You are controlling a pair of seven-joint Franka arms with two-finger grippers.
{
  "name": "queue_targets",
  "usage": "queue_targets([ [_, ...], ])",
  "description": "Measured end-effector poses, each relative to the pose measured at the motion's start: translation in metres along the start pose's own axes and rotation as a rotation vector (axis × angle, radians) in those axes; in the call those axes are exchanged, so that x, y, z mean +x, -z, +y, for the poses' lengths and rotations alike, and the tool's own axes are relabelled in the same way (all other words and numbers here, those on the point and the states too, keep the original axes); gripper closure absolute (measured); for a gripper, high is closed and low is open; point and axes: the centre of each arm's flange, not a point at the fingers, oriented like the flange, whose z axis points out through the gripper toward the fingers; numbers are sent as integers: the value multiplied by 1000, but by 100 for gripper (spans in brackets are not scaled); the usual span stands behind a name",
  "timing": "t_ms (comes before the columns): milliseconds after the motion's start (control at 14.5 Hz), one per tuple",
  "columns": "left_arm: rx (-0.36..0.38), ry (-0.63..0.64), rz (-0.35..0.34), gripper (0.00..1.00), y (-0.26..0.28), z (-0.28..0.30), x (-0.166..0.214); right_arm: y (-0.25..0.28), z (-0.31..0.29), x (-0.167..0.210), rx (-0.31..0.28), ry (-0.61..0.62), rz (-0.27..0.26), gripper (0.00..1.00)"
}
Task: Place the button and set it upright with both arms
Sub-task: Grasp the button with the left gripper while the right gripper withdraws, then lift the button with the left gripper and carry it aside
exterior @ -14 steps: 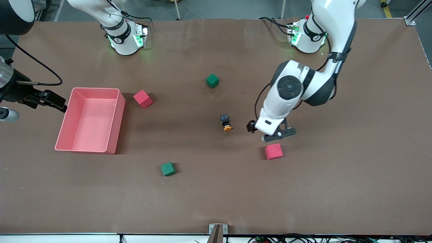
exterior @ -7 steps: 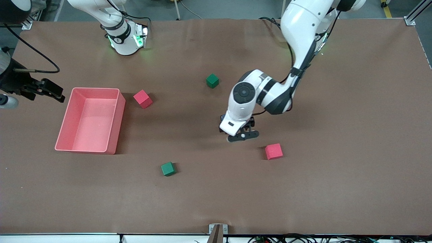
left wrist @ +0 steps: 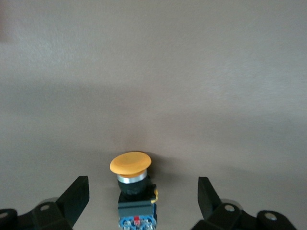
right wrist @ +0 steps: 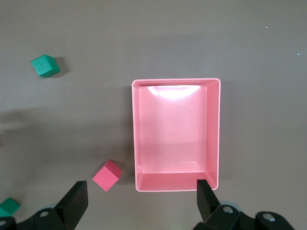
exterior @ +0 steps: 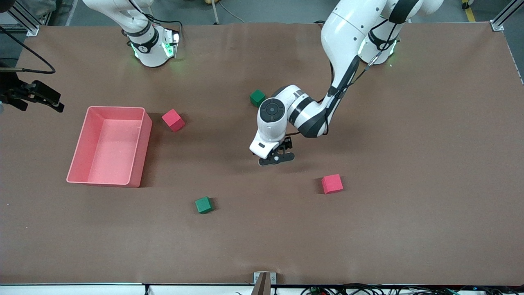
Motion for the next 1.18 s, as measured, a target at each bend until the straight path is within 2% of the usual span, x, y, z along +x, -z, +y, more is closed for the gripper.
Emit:
queue_targets([
  [207, 3, -3, -3, 0, -26, 1, -4, -3, 0, -2, 0, 53, -8, 0],
  [415, -4, 32, 2, 4, -26, 2, -3, -4, 3, -2, 1, 85, -9, 0],
  [622, -8, 50, 5, 12, -24, 4, -3, -3, 5, -2, 1, 107, -7, 0],
  [691, -8, 57, 5, 19, -24, 4, -3, -3, 5, -2, 1, 108, -7, 0],
  [968, -3, 69, 2, 26, -26, 3, -5, -3, 5, -3, 1, 110, -9, 0],
  [1037, -1, 70, 0, 33, -27, 3, -5, -4, 5, -3, 1, 110, -11, 0],
  [1176, 0, 70, 0, 52, -28, 3, -5, -4, 5, -3, 1, 111, -13, 0],
])
